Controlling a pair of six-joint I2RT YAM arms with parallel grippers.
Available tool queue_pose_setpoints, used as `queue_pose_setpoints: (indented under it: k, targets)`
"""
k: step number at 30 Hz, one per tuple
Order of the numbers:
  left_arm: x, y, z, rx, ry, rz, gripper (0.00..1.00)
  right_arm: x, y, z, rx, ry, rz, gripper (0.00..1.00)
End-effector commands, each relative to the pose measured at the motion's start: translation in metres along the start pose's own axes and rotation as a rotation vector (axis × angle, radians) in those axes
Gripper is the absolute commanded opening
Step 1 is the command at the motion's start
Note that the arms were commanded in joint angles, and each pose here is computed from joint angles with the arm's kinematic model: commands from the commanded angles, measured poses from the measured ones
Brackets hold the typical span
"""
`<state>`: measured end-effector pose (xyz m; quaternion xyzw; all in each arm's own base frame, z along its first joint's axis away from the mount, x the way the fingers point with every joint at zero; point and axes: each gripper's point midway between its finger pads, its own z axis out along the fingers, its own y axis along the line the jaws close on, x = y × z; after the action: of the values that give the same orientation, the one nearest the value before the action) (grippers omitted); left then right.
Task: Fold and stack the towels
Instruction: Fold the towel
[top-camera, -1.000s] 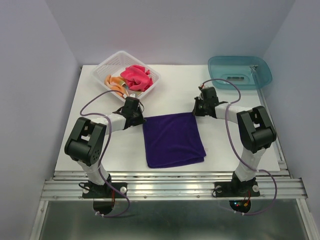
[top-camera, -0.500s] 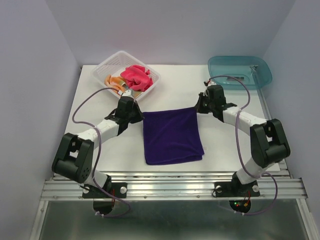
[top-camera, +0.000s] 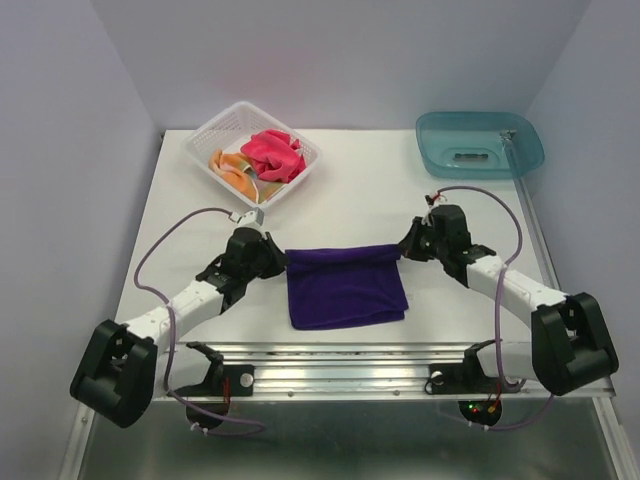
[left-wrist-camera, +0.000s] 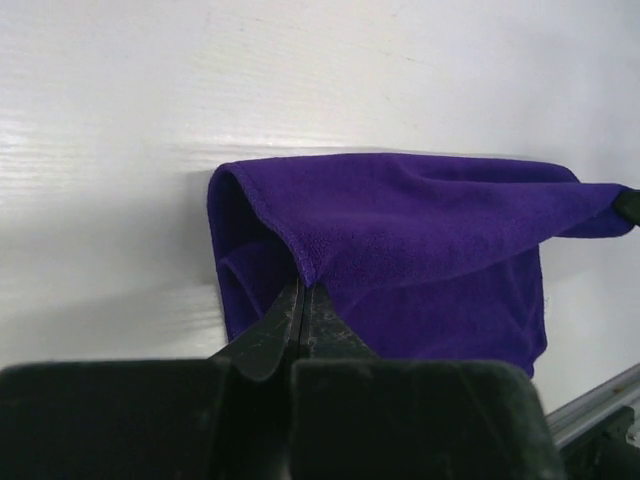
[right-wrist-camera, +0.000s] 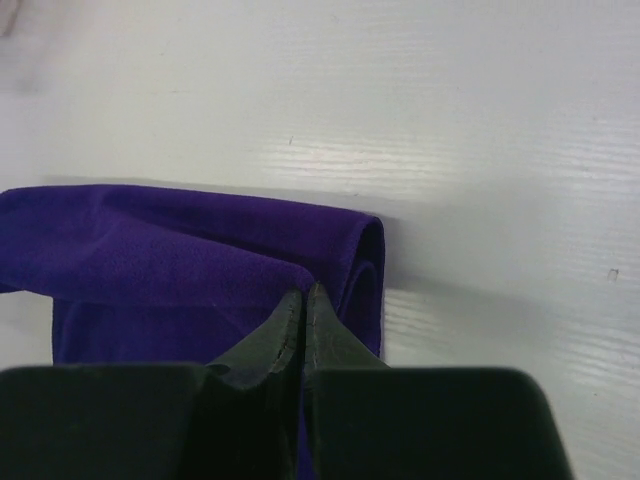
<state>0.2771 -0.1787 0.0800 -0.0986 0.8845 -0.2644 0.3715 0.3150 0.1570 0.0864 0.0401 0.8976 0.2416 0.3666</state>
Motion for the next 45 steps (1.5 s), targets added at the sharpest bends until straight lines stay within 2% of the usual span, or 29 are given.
queue_pose_setpoints:
  k: [1,9,17,26,32,39,45]
  targets:
    - [0.004,-0.011,-0.019,0.053,-0.043,-0.042,0.00,0.006,0.010,-0.018,-0.042,-0.022,0.031,0.01]
    - [0.044,0.003,-0.035,0.033,0.018,-0.113,0.00,0.037,0.008,-0.038,-0.066,0.035,0.082,0.01]
    - [0.067,0.003,-0.052,0.071,0.068,-0.205,0.00,0.058,0.004,-0.052,-0.072,0.062,0.108,0.01]
    - [0.064,-0.013,-0.071,0.141,0.077,-0.200,0.00,0.059,0.011,-0.067,-0.102,0.063,0.102,0.01]
    - [0.079,-0.009,-0.074,0.136,0.130,-0.204,0.00,0.064,0.006,-0.075,-0.081,0.065,0.103,0.01]
    - [0.094,-0.003,-0.074,0.149,0.166,-0.200,0.00,0.099,-0.007,-0.069,-0.057,0.149,0.164,0.01]
    - [0.118,-0.003,-0.077,0.190,0.258,-0.194,0.00,0.115,-0.008,-0.069,-0.068,0.193,0.218,0.01]
